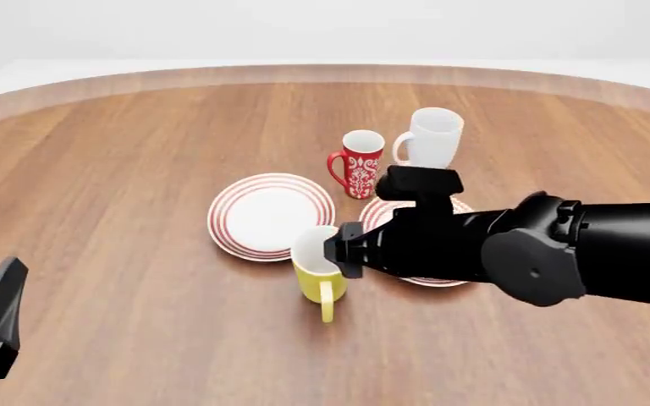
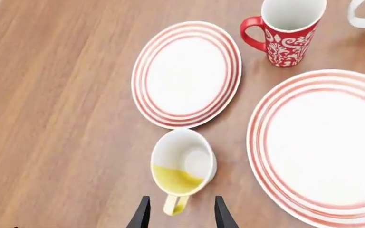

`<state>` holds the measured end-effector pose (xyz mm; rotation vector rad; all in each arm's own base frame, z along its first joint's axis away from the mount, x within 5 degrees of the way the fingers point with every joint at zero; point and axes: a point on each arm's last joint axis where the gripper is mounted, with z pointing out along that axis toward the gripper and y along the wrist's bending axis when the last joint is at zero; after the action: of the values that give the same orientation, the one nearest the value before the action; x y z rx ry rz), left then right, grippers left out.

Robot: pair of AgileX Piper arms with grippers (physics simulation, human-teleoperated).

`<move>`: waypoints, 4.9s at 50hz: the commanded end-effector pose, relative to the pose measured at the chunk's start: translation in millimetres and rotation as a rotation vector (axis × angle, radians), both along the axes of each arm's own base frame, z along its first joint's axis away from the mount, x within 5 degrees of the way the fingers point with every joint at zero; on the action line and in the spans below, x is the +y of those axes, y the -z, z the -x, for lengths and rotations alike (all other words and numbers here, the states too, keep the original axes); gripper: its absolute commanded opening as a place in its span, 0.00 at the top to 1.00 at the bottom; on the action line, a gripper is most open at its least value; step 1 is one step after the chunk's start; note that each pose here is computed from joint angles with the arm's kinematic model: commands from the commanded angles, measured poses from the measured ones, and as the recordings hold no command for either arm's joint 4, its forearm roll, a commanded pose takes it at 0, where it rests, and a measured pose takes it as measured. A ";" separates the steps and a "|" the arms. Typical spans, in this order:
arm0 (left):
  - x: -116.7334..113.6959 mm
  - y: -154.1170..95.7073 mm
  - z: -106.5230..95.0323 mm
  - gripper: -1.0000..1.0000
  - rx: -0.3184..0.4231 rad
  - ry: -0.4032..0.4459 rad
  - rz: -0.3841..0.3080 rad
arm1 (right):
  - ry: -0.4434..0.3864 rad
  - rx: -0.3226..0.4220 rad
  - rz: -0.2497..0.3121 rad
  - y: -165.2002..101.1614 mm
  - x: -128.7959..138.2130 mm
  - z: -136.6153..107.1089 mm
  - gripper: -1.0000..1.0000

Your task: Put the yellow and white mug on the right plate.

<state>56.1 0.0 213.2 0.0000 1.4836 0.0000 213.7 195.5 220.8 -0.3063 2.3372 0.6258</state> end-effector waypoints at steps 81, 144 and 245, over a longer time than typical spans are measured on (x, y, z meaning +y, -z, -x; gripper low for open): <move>0.0 0.0 0.0 0.00 0.000 0.000 0.000 | 0.019 0.112 -0.058 83.9 22.5 13.6 1.00; 0.0 0.0 0.0 0.00 0.000 0.000 0.000 | 0.152 -0.099 0.095 18.4 -74.6 -20.2 1.00; 0.0 0.0 0.0 0.00 0.000 0.000 0.000 | 0.189 -0.164 0.108 24.1 -100.6 -4.8 0.00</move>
<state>56.1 0.0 213.2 0.0000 1.4836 0.0000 238.9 94.6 179.6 -0.1631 2.2273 0.3351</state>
